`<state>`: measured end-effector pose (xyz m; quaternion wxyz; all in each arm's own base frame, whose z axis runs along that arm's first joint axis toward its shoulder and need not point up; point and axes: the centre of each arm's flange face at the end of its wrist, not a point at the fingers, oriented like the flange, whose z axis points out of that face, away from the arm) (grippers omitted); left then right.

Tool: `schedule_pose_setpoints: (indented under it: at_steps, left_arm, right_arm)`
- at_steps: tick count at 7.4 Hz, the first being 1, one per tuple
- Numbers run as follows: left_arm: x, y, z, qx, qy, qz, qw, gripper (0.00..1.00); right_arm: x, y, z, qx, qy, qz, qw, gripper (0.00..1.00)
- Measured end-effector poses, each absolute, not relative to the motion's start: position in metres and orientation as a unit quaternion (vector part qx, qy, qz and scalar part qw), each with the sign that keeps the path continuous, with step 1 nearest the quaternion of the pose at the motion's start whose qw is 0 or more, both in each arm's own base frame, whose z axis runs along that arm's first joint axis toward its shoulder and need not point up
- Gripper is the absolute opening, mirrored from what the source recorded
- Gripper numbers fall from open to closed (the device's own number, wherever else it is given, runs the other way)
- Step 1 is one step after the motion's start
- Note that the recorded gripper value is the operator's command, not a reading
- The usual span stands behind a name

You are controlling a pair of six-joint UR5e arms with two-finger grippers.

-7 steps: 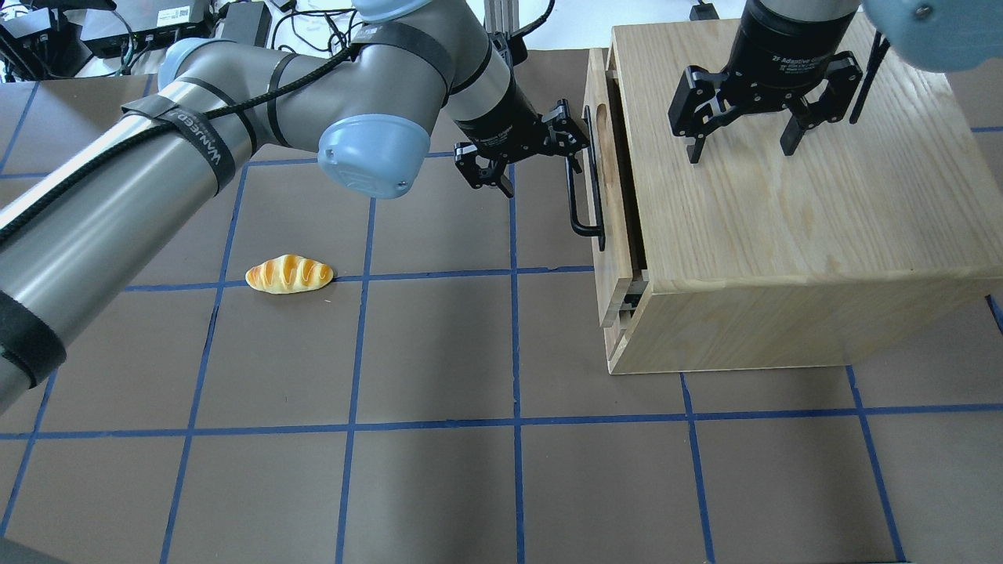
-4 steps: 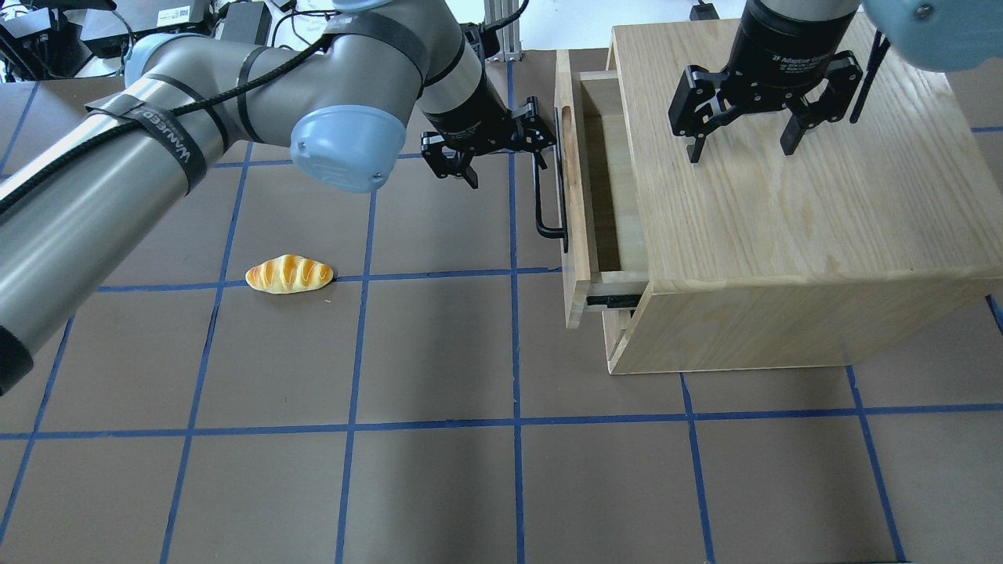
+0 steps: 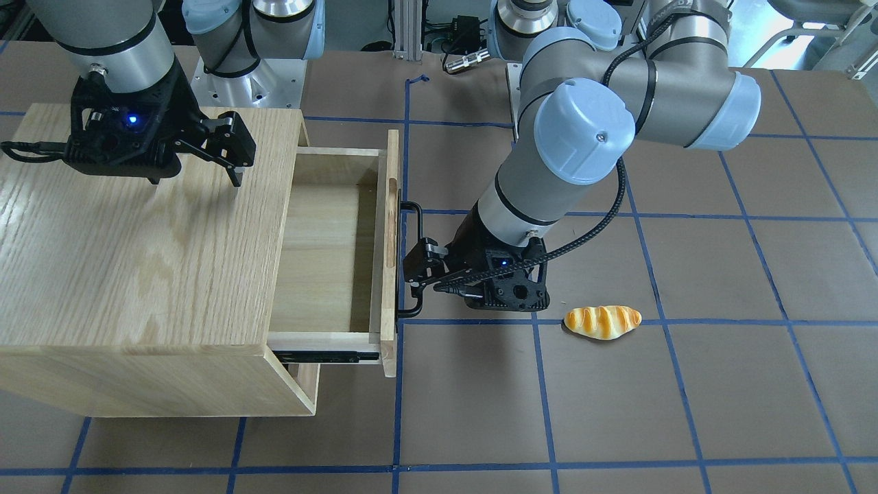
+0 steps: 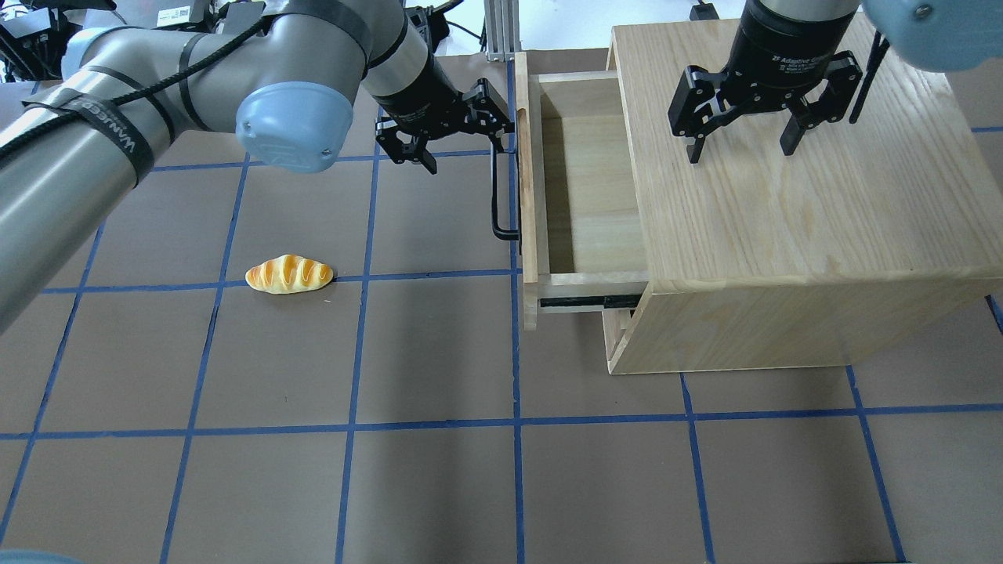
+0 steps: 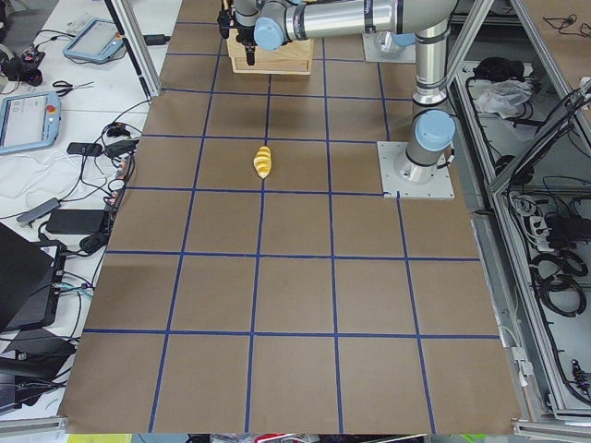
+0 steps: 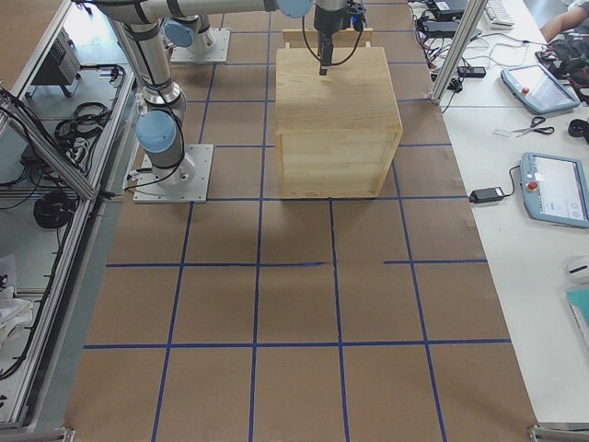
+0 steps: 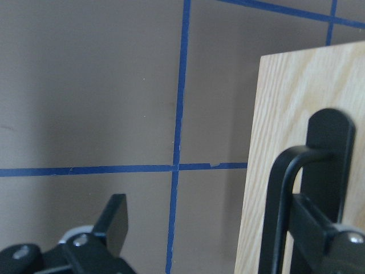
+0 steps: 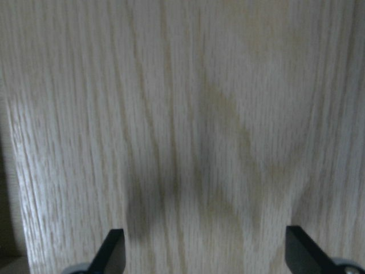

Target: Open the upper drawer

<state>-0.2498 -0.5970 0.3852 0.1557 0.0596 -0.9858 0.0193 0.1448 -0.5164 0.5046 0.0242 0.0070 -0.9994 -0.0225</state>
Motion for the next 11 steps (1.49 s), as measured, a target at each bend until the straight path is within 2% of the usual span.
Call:
schedule_pose_setpoints:
  at_steps: [7,9,11]
  left_arm:
    - [-0.177,-0.596,0.399,0.065,-0.988,-0.014,0.142,1.0]
    - [-0.159,-0.578,0.434,0.074,-0.989,-0.029,0.122,1.0]
    - [-0.132,-0.551,0.478,0.058,-0.996,-0.036,0.058,1.0]
  right_arm:
    - [0.145,-0.516,0.505,0.007,-0.999,-0.022,0.024,1.0]
    - [0.145,-0.516,0.505,0.006,-0.999,-0.022,0.024,1.0]
    - [0.144,-0.517,0.505,0.007,-0.999,-0.022,0.024,1.0]
